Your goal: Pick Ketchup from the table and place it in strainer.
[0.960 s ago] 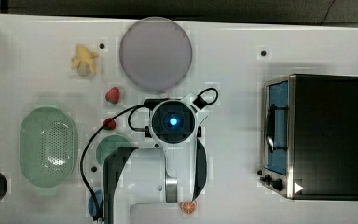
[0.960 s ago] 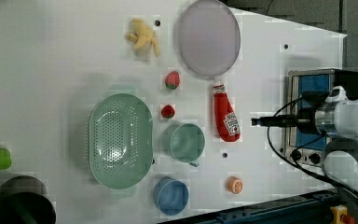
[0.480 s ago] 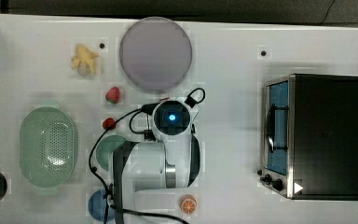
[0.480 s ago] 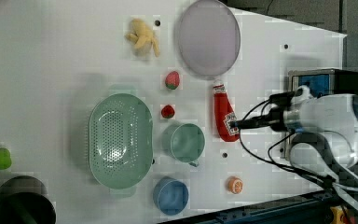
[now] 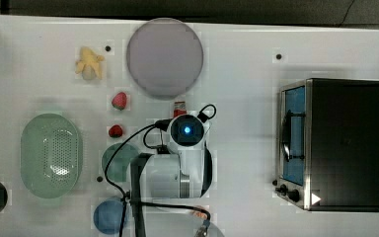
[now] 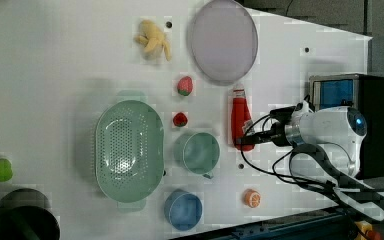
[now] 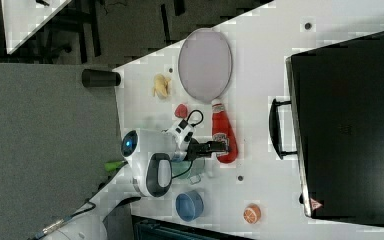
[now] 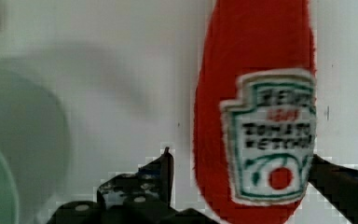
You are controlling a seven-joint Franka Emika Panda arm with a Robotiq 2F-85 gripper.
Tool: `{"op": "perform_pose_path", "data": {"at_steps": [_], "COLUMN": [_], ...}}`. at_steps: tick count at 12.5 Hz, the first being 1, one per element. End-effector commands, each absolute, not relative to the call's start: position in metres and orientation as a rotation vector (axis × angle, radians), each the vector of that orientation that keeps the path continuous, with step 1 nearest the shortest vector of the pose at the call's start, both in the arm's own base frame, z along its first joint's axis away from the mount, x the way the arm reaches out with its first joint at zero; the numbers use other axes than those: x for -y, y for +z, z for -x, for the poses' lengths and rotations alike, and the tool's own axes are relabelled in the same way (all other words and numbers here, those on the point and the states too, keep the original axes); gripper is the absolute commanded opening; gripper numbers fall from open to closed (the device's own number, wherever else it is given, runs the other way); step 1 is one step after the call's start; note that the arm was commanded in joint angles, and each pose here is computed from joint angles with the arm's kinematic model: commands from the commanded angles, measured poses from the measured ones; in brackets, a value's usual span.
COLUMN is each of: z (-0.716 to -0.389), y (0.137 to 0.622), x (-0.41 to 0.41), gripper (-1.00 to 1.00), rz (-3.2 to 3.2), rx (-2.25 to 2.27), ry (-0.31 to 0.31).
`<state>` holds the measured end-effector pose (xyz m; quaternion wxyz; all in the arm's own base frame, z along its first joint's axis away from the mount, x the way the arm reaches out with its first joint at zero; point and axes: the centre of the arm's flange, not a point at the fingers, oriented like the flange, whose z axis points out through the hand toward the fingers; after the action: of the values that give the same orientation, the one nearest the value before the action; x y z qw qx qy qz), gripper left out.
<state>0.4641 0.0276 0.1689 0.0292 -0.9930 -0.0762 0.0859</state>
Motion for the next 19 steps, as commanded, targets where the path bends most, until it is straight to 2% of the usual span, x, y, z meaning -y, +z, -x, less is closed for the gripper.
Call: {"op": "perform_pose_path", "data": {"at_steps": [1, 2, 4, 5, 8, 13, 16, 19], "z": [-0.478, -0.477, -0.475, -0.477, -0.487, -0.481, -0.468, -0.454], "y": [0.166, 0.161, 0.155, 0.160, 0.193, 0.305, 0.375, 0.419], "x": [-0.020, -0.020, -0.023, -0.023, -0.019, -0.022, -0.041, -0.087], "gripper": [1.00, 0.91, 0.43, 0.24, 0.24, 0.24, 0.24, 0.24], "rz": [3.063, 3.062, 3.058, 3.061, 3.076, 3.106, 3.131, 3.157], "rx": [0.237, 0.236, 0.242, 0.243, 0.242, 0.270, 0.301, 0.309], "ry": [0.161, 0.157, 0.172, 0.154, 0.079, 0.093, 0.052, -0.002]}}
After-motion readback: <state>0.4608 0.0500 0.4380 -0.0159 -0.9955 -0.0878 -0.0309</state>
